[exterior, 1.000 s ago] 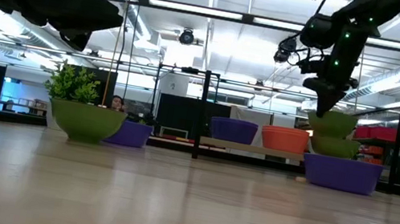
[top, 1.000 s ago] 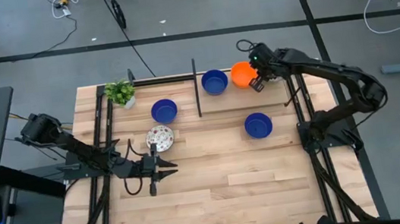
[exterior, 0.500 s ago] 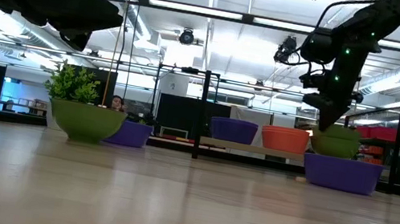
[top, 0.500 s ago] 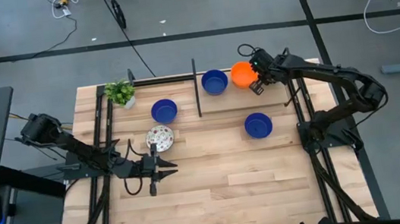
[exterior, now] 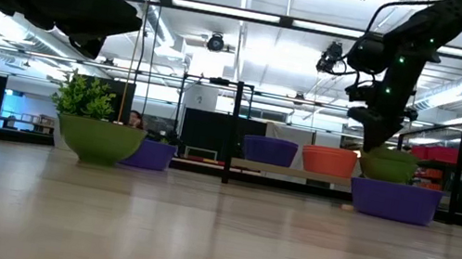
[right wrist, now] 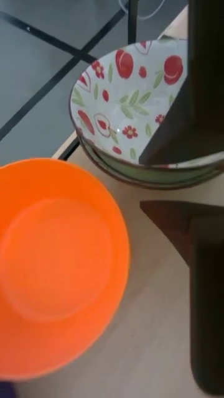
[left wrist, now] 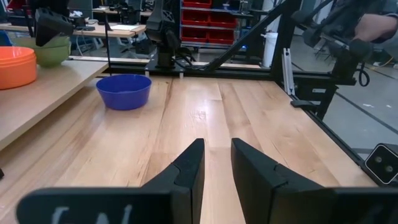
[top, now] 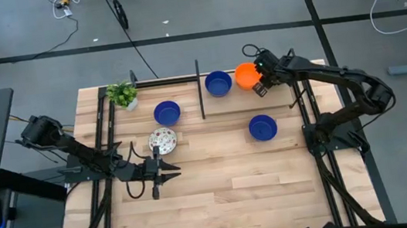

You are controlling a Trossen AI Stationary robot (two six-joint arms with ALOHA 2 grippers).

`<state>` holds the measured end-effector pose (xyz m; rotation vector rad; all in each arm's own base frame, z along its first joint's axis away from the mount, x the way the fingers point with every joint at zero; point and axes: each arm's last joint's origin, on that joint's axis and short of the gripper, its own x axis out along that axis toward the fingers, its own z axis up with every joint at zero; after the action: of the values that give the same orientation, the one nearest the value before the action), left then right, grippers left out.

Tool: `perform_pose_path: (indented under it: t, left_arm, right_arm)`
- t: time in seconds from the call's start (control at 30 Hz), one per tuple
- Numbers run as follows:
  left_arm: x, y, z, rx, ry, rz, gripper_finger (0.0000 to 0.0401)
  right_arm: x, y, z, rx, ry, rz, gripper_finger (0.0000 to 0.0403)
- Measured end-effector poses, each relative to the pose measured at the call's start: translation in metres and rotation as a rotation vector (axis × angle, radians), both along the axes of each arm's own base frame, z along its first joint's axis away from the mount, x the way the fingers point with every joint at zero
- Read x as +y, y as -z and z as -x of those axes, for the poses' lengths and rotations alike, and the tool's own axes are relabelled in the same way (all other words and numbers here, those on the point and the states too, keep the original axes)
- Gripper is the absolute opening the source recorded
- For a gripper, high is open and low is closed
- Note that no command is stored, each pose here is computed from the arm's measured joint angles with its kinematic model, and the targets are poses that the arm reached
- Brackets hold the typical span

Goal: Pick & Place Mini bowls
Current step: Stack the white patterned bowl on top of the white patterned bowl on the shelf

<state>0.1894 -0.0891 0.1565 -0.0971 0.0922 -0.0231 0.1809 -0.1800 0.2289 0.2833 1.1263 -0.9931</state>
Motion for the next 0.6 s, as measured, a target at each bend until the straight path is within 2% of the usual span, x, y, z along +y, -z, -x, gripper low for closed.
perform_pose_path:
  t: [0.13,0.23,0.33,0.5,0.53,0.6]
  left_arm:
    - [0.000,0.000,0.000,0.000,0.000,0.000,0.0083]
    - [0.000,0.000,0.000,0.000,0.000,-0.001,0.0083]
    - [0.000,0.000,0.000,0.000,-0.001,0.000,0.0083]
    - [0.000,0.000,0.000,0.002,-0.001,-0.001,0.0083]
    - [0.000,0.000,0.000,0.004,-0.001,-0.002,0.0083]
    - [0.000,0.000,0.000,0.005,-0.001,-0.003,0.0083]
  right_arm:
    - [0.005,-0.007,0.002,-0.032,0.000,0.001,0.0161]
    - [0.009,-0.013,0.006,-0.043,0.002,0.009,0.0171]
    - [0.009,-0.015,0.009,-0.062,0.017,0.006,0.0136]
    - [0.003,-0.011,0.013,-0.101,0.021,-0.022,0.0022]
    - [0.002,-0.009,0.014,-0.097,0.020,-0.022,0.0011]
    - [0.001,-0.007,0.015,-0.107,0.029,-0.020,0.0014]
